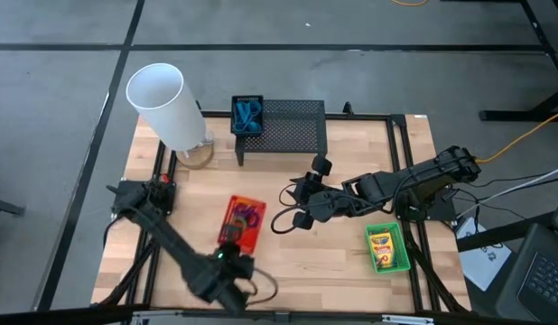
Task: Pick & Place Office Desk Supplies
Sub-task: Put the red bin filled with spring keychain on the shelf
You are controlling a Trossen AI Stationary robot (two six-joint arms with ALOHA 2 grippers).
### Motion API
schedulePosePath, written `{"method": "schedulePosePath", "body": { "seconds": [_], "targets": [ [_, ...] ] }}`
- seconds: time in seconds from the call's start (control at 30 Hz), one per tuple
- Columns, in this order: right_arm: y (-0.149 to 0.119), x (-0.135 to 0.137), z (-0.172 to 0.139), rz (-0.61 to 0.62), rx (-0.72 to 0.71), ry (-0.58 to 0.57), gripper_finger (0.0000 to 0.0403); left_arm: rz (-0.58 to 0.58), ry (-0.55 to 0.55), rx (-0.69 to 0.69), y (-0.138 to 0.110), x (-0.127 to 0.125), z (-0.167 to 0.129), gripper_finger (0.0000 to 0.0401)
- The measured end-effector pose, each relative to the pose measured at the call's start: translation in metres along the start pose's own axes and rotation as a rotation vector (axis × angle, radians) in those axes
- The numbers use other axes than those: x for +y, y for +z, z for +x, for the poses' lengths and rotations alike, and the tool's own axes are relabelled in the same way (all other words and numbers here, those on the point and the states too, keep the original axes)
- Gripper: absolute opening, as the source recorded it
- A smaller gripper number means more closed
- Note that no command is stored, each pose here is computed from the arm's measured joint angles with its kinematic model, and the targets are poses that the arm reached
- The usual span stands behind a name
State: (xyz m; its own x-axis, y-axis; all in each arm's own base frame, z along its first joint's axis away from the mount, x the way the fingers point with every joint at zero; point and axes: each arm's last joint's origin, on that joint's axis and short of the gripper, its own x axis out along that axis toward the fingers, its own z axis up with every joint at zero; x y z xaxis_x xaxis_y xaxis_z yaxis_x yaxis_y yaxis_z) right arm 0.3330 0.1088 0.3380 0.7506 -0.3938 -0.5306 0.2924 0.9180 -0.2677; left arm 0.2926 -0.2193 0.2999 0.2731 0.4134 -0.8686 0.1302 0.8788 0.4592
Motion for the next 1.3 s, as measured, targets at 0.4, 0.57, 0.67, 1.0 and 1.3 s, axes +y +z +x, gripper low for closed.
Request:
{"method": "schedulePosePath", "body": {
  "seconds": [0.4, 0.57, 0.67, 1.0, 1.3],
  "targets": [
    [0.022, 0.021, -0.097, -0.116, -0.366, 0.228, 0.0139, 0.020, -0.032, -0.123, 0.030, 0.097, 0.018, 0.0003],
    [0.016, 0.020, -0.157, -0.118, -0.475, 0.379, 0.0139, -0.003, -0.065, -0.214, 0.034, 0.137, 0.019, 0.0003],
    [0.004, 0.031, -0.178, -0.137, -0.573, 0.482, 0.0139, -0.012, -0.093, -0.280, 0.037, 0.158, 0.020, 0.0003],
    [-0.090, 0.024, -0.194, -0.025, -0.820, 0.549, 0.0139, 0.008, -0.133, -0.299, 0.029, 0.205, 0.031, 0.0003],
    [-0.145, -0.010, -0.188, 0.100, -0.777, 0.567, 0.0139, -0.025, -0.159, -0.309, 0.023, 0.239, 0.045, 0.0003]
  ]
}}
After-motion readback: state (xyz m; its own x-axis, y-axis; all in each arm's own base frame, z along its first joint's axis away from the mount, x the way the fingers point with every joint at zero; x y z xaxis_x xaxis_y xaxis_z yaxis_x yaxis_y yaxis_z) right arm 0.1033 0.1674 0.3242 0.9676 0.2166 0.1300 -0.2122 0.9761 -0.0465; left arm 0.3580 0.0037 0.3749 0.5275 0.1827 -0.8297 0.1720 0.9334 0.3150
